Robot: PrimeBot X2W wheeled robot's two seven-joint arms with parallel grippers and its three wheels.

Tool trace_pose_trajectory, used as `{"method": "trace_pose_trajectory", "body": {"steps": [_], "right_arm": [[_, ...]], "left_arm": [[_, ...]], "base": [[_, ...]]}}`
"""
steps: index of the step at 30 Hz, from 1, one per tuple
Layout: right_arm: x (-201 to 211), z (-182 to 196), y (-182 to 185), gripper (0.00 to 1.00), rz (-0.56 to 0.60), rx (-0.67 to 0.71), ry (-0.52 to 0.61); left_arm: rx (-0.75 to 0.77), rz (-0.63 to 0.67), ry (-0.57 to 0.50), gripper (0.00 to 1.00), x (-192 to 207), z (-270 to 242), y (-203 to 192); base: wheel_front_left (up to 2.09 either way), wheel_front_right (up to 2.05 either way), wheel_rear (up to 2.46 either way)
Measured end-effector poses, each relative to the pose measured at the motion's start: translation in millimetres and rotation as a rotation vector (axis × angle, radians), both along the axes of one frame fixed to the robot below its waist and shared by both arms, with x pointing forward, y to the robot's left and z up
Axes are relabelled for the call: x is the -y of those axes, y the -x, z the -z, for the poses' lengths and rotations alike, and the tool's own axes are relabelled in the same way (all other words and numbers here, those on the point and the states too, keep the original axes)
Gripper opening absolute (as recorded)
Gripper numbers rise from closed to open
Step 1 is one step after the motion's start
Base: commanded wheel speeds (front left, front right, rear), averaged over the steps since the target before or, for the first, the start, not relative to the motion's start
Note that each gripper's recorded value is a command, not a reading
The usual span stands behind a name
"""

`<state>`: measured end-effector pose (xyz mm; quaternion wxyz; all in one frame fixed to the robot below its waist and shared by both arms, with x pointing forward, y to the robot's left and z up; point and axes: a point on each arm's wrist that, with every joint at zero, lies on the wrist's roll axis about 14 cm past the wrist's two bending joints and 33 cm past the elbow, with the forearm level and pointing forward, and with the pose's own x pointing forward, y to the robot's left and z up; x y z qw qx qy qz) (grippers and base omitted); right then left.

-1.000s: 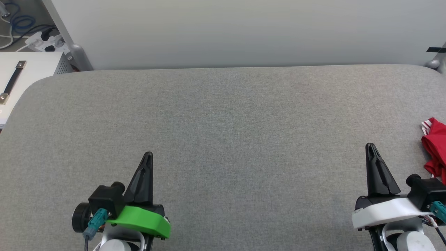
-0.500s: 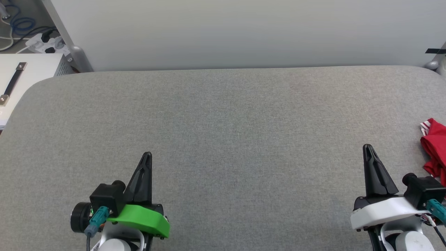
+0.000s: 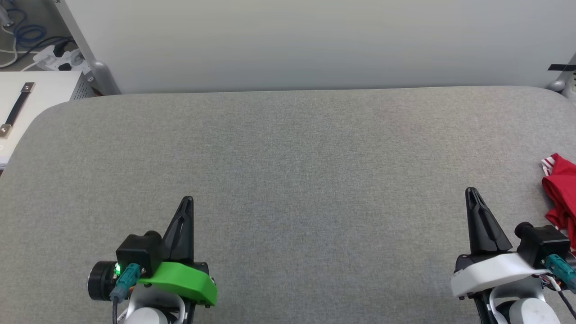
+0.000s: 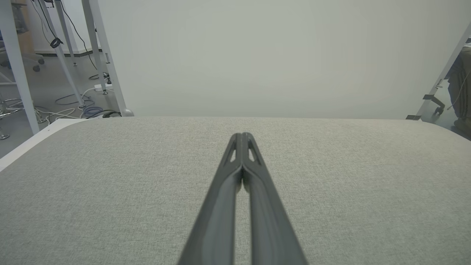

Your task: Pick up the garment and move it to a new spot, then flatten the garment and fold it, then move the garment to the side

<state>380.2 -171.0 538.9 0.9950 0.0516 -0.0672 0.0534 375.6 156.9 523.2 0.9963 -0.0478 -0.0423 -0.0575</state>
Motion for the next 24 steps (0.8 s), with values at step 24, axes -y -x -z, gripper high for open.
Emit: {"method": "trace_pose_trajectory", "body": {"steps": [24], "right_arm": [[-3.3,1.7,1.0,0.00,-0.009,-0.032,0.044]], "left_arm": [[-0.015,-0.025,-0.041,0.00,-5.4,-3.3,-0.6]], "base": [[0.00,0.00,0.00]]}}
